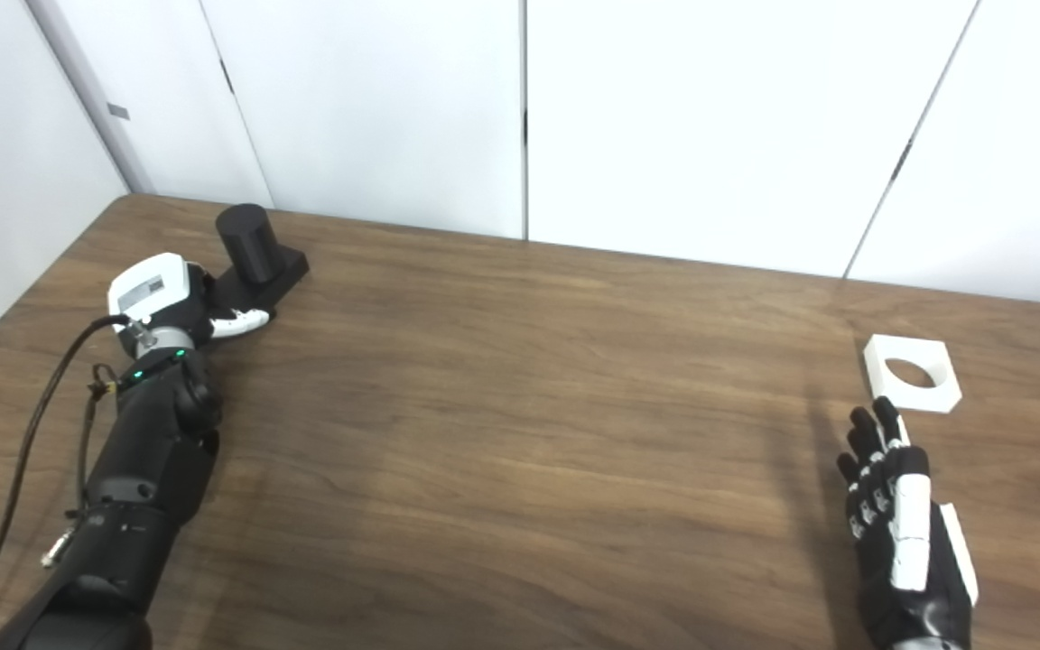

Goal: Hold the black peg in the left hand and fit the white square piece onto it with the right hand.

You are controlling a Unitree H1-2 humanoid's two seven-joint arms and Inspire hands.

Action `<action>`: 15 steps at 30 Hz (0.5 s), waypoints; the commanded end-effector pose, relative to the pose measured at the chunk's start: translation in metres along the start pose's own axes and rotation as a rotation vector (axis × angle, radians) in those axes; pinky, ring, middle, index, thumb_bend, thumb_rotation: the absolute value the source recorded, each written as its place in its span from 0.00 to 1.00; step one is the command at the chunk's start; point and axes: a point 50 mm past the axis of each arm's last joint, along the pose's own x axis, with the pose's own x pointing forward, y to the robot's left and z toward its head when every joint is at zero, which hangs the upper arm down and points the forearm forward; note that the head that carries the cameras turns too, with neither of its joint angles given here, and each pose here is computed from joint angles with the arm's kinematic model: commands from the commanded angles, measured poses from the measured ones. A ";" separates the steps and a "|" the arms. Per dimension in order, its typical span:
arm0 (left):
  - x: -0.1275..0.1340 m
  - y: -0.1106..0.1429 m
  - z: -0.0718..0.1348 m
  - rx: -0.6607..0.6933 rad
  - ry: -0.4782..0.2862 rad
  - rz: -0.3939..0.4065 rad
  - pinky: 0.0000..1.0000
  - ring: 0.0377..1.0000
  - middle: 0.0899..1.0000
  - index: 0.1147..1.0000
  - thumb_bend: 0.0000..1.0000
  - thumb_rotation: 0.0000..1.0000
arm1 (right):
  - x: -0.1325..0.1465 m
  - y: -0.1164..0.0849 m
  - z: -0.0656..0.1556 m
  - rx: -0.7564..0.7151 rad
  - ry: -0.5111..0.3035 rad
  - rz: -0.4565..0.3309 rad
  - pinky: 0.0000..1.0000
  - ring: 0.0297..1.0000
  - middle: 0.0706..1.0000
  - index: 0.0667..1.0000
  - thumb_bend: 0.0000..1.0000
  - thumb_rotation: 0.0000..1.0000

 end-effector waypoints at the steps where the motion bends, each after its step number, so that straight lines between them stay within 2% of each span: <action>1: 0.002 0.012 0.005 -0.020 -0.024 0.048 0.77 0.83 0.77 0.54 0.66 0.28 | -0.025 -0.003 -0.004 -0.011 0.002 0.003 1.00 1.00 0.97 1.00 0.52 1.00; 3: 0.000 0.013 0.004 -0.036 -0.034 0.053 0.77 0.82 0.76 0.51 0.66 0.21 | -0.025 -0.003 -0.004 -0.006 0.001 0.007 1.00 1.00 0.98 1.00 0.52 1.00; 5: 0.000 0.012 0.003 -0.044 -0.038 0.059 0.76 0.81 0.75 0.44 0.54 0.10 | -0.026 -0.004 -0.004 -0.006 0.001 0.009 1.00 1.00 0.98 1.00 0.51 1.00; 6: 0.000 0.012 0.003 -0.048 -0.040 0.062 0.76 0.81 0.75 0.43 0.53 0.08 | -0.026 -0.004 -0.005 -0.007 0.000 0.011 1.00 1.00 0.98 1.00 0.52 1.00; 15: 0.000 0.011 0.001 -0.064 -0.058 0.073 0.70 0.78 0.72 0.42 0.51 0.06 | -0.027 -0.001 -0.003 -0.001 0.006 0.010 1.00 1.00 0.98 1.00 0.52 1.00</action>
